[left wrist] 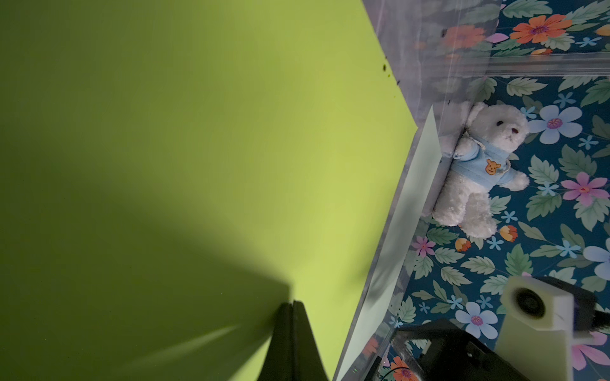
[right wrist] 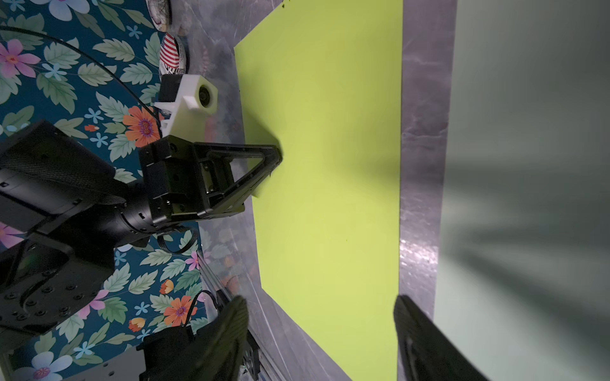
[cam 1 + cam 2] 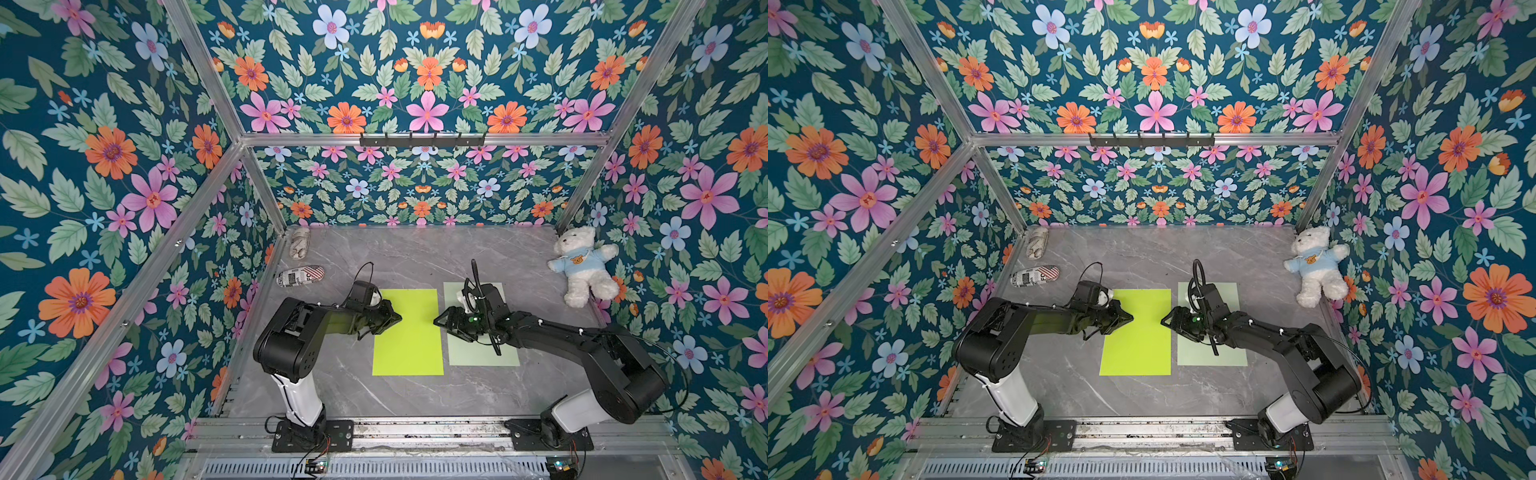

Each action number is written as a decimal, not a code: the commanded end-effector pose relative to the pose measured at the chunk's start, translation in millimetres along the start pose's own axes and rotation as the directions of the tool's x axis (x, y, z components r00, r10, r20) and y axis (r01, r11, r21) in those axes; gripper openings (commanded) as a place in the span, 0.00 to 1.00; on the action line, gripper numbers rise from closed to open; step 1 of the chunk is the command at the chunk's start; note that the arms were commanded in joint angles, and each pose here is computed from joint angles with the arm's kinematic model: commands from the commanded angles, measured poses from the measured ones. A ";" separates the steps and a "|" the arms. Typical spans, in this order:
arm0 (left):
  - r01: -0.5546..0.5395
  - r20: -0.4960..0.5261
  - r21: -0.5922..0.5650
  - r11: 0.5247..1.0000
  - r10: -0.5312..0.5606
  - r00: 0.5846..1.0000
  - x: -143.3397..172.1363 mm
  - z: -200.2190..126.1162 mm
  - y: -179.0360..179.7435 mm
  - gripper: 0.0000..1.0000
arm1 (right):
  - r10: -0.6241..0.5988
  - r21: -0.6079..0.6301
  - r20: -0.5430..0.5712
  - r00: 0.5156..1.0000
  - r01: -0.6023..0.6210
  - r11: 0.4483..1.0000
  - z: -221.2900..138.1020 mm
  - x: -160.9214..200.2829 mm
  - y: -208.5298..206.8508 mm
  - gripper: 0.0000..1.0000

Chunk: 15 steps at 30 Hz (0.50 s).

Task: Fold the rectangular paper in half along the long edge
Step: Move the paper to the center of the board.

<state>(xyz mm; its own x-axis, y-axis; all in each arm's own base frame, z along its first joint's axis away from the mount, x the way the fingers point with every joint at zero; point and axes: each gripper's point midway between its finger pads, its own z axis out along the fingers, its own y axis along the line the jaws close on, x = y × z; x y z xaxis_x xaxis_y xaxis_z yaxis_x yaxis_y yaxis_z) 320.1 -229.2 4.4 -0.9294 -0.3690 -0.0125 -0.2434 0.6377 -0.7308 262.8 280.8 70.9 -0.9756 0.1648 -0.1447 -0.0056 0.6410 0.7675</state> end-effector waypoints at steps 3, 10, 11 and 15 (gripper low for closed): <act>0.091 0.085 -0.350 0.932 -0.065 0.994 0.4 -11.4 81.0 0.00 | -0.010 -0.017 -0.007 1.000 0.010 1.000 11.6 -1.8 3.7 0.72; 0.074 0.079 -0.322 0.944 -0.051 0.996 1.8 -17.0 70.7 0.00 | -0.013 -0.004 -0.001 1.000 0.013 1.000 19.6 -6.3 -0.3 0.72; 0.067 0.077 -0.308 0.949 -0.045 0.996 2.1 -17.8 66.8 0.01 | -0.016 -0.008 0.004 1.000 0.016 1.000 20.6 -7.4 0.4 0.72; 0.056 0.080 -0.281 0.958 -0.034 0.996 4.1 -23.9 57.7 0.07 | -0.011 -0.006 -0.004 1.000 0.011 1.000 29.4 -5.6 -4.6 0.72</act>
<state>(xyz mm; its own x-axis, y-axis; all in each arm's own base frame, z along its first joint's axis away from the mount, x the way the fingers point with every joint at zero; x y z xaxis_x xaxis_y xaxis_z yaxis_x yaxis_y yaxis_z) 327.9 -213.9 14.3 -0.9060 -0.4123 -0.0958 -0.2341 0.6766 -0.6982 270.0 294.8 50.5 -0.9797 0.1509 -0.1319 -0.0031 0.6463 0.7630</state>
